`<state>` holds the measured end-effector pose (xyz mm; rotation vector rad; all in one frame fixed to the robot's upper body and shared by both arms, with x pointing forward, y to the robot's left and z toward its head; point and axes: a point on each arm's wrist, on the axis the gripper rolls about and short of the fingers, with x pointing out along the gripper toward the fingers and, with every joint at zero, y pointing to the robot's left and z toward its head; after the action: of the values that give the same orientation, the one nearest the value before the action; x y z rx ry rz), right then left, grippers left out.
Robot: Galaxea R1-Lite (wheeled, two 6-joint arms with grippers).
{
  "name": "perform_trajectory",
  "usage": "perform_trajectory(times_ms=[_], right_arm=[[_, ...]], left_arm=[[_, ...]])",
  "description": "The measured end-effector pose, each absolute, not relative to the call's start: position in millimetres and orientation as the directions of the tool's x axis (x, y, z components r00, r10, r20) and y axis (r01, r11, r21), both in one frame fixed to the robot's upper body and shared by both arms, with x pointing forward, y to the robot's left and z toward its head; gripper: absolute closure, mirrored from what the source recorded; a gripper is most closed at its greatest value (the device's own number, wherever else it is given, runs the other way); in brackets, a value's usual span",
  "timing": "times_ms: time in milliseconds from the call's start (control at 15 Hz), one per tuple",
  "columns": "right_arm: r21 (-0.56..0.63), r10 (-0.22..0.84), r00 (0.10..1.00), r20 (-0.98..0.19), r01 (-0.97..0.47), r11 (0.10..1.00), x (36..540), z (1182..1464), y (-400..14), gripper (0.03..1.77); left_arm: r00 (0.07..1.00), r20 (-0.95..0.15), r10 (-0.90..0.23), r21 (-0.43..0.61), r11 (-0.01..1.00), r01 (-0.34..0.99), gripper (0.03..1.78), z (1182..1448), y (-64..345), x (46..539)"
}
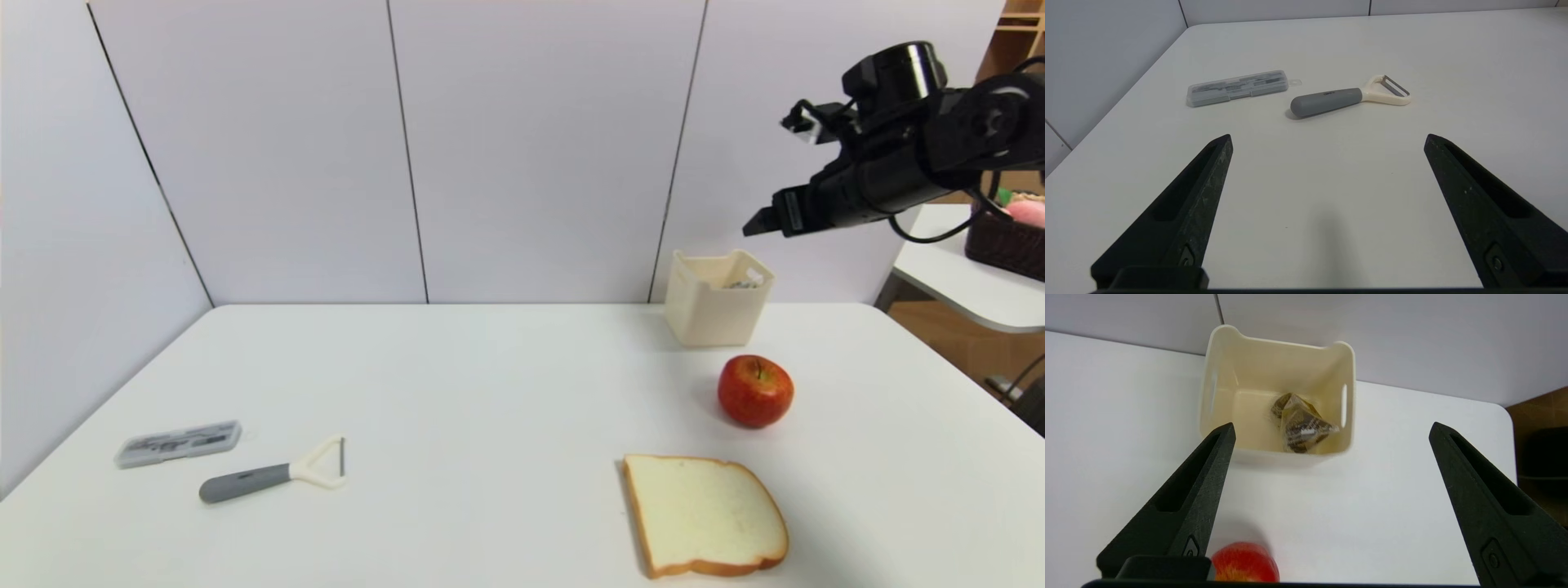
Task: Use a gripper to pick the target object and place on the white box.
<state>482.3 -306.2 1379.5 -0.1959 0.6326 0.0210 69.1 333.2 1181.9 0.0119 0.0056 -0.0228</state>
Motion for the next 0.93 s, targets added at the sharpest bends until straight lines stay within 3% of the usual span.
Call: perform_trajectory(times_ms=[533,933], right_arm=[[-0.164,-0.099,0.829,-0.55,0.009,0.986,390.6,1435.9,-336.7,0.11],[-0.159,-0.131,0.836,-0.532,0.053,0.986,294.3,1445.6,-345.1,0.11]], left_arm=[[1.0,-0.006,-0.023,0.012,1.0,0.023,0.12,1181.9,333.2,69.1],[1.0,-0.006,-0.023,0.012,1.0,0.023,0.12,1181.9,333.2,69.1]])
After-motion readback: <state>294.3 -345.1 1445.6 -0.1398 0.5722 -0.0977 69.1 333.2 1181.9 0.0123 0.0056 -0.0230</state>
